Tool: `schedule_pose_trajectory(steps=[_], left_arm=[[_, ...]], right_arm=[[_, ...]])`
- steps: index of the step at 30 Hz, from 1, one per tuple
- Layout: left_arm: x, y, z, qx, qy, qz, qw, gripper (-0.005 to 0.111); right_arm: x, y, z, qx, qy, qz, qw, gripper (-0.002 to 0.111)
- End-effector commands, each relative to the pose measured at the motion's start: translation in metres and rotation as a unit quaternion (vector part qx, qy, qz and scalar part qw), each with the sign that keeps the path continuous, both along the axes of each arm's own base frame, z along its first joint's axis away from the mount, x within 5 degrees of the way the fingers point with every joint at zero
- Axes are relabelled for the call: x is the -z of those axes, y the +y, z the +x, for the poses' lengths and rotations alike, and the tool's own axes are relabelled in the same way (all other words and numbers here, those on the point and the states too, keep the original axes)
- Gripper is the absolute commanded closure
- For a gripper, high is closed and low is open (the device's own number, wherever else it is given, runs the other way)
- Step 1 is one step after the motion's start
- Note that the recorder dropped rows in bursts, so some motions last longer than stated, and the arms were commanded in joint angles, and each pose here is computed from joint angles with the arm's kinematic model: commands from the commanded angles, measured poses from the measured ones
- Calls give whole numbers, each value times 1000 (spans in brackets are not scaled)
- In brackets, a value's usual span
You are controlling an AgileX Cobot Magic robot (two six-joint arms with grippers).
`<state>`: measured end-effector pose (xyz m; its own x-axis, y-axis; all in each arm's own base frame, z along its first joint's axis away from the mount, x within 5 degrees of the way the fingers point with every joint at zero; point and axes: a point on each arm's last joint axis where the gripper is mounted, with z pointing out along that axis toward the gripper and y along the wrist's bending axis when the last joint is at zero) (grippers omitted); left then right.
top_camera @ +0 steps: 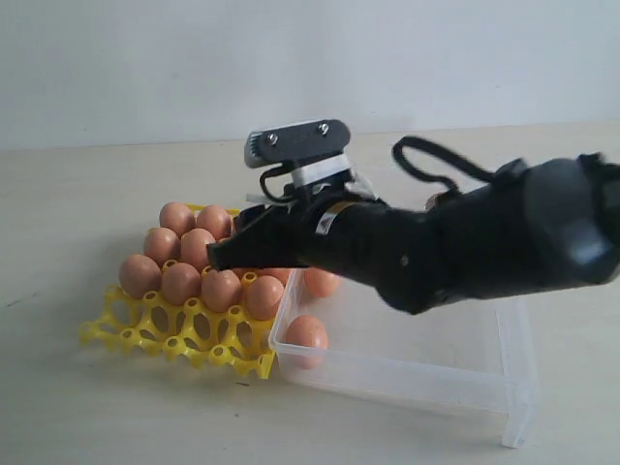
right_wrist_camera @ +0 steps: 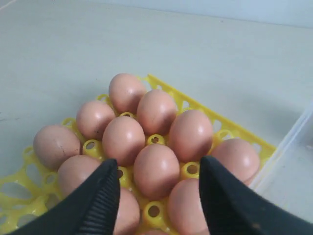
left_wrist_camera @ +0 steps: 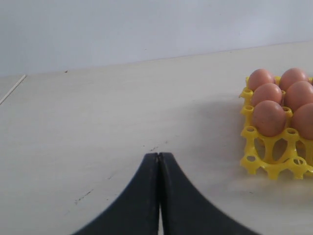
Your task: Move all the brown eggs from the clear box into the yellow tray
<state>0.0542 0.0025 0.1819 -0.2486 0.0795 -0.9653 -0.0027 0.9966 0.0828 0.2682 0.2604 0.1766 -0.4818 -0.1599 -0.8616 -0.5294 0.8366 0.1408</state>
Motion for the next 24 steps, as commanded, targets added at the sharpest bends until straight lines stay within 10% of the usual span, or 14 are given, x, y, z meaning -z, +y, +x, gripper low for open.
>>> schedule_pose_trajectory(steps=[1,8,24], left_arm=[[-3,0,0,0,-12,-5,1000,107],[-3,0,0,0,-12,-5,1000,107],[-3,0,0,0,-12,-5,1000,107]], right_arm=[[-35,-20,4,-24,14,-26,999,78],[-60,-52,29,-68,151,-98,981,99],[7,-64,116,-17,322,-112,940,55]])
